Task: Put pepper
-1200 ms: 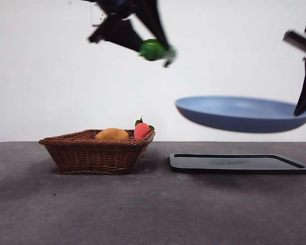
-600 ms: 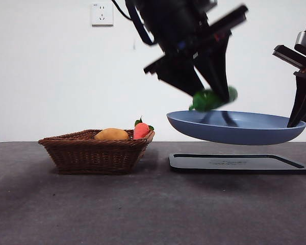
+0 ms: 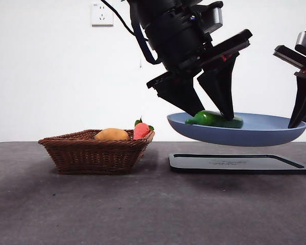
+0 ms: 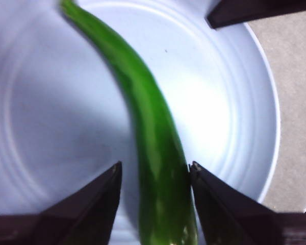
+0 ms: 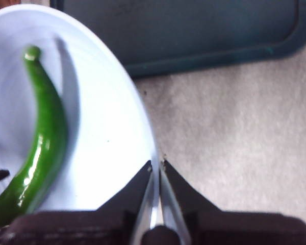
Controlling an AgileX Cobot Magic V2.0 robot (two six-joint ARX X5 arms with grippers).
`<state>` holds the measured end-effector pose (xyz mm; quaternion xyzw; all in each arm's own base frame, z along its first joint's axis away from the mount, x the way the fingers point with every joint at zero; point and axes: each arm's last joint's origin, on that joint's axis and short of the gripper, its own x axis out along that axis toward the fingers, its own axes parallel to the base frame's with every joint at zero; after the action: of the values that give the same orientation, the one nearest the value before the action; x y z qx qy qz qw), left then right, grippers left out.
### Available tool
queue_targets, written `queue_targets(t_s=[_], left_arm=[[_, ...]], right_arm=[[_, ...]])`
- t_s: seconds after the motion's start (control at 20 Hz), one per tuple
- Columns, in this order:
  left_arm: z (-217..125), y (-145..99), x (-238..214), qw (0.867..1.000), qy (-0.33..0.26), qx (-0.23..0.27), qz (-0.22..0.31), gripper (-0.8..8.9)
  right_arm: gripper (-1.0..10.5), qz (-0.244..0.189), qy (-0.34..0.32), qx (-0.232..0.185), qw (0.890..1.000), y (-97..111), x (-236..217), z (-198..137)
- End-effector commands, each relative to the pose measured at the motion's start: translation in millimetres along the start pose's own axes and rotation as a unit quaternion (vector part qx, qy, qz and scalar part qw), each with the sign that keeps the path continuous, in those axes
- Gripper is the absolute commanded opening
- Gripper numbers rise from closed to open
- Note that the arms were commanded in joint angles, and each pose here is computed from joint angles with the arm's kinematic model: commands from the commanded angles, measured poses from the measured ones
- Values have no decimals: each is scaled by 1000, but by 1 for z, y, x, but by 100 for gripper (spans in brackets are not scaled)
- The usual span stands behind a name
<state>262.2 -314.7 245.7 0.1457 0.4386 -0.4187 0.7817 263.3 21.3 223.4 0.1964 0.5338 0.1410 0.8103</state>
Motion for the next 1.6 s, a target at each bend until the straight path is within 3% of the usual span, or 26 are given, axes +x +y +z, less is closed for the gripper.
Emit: queue_targets(t_s=[0.05,0.35,0.65,0.8,1.15,1.6], left_arm=[[4,-4,7,1000,-5,12,-3,248],[12,-8,-14,1000,-19,14,-5,248],[23,-14,-67,997,-74,22,-3,248],[23,-18,-105,994,-109,25,-2,247],[7,-28,-204,978,-204,34,2,247],[-30,-37,-280,966,-259,29,-3,247]], right_arm=[[3,6,-5,5,1000,2,-1,5],[3,1,10,18,1000,2,-1,2],[3,0,9,33,999,2,-1,2],[2,3,-21,51,998,0,-2,9],[2,-11,-57,77,995,-10,1,52],[2,-38,-15,101,994,-39,67,97]])
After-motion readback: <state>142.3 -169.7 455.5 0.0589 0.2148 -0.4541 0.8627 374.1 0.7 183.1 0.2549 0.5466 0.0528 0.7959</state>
